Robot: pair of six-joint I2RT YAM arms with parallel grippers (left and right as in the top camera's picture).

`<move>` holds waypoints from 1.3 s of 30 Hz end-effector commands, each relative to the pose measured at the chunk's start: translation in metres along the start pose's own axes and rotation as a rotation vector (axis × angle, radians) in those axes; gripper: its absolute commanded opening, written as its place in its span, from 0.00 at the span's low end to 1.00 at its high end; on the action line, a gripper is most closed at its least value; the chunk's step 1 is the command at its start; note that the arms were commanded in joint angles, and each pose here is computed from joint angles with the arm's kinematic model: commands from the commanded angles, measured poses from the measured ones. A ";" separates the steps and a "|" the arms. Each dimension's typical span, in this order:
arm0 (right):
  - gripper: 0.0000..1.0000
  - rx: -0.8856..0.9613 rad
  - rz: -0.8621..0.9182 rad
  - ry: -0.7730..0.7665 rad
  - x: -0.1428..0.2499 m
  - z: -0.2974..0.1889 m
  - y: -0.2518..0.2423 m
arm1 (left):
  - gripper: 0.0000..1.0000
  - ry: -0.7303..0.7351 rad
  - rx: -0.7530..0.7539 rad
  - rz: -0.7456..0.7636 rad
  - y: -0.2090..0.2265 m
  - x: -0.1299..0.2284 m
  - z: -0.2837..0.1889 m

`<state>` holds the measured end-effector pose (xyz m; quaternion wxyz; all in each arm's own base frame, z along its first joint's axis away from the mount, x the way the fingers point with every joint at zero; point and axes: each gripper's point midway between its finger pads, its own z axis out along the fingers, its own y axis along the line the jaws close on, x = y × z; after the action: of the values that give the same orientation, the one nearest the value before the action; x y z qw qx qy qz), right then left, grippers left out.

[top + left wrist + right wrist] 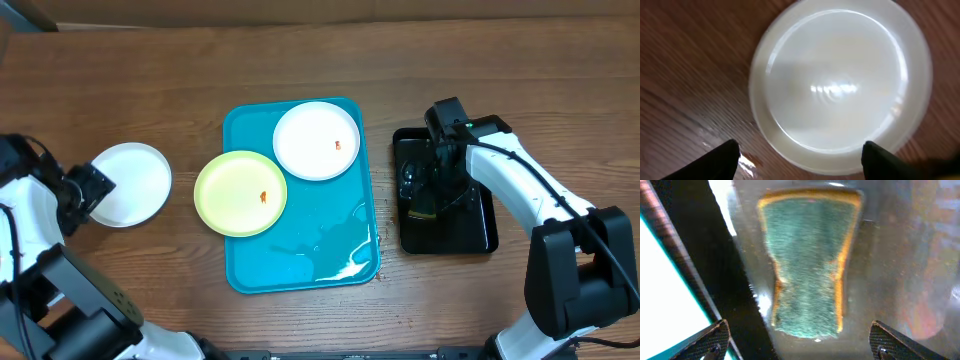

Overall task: Clean dirty plates on tray and stack at the side
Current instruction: 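Move left gripper to the yellow-green plate rim and grasp it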

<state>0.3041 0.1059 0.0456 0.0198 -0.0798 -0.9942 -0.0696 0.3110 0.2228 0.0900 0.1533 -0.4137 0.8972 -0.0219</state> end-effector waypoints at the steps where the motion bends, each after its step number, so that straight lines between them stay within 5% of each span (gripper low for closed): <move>1: 0.86 -0.041 -0.130 0.006 0.003 -0.001 0.009 | 0.78 -0.053 0.184 0.168 -0.069 0.002 -0.056; 7: 0.63 0.030 -0.028 -0.038 -0.009 -0.002 -0.010 | 0.77 0.039 0.197 0.388 -0.117 0.063 -0.083; 16: 0.42 0.048 0.053 -0.102 -0.011 0.032 -0.024 | 0.78 0.144 0.070 0.492 -0.114 0.104 -0.077; 22: 0.04 0.034 0.055 -0.125 -0.006 0.053 -0.027 | 0.79 0.178 0.075 0.497 -0.111 0.115 -0.065; 31: 0.05 0.171 0.062 -0.198 -0.020 -0.004 -0.042 | 0.77 0.230 0.089 0.504 -0.108 0.130 -0.057; 32: 0.10 0.166 0.061 -0.206 -0.021 -0.007 -0.041 | 0.77 0.230 0.089 0.504 -0.108 0.130 -0.057; 34: 0.35 0.158 0.065 -0.217 -0.022 -0.010 -0.040 | 0.77 0.229 0.090 0.504 -0.108 0.130 -0.057; 39: 0.37 0.114 0.059 -0.184 -0.015 -0.004 -0.033 | 0.78 0.229 0.090 0.504 -0.108 0.130 -0.057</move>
<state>0.3075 0.0662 0.0352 -0.0500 -0.1108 -0.9925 0.0115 0.2948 0.0537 0.1284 0.0671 -0.1826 0.9788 -0.0644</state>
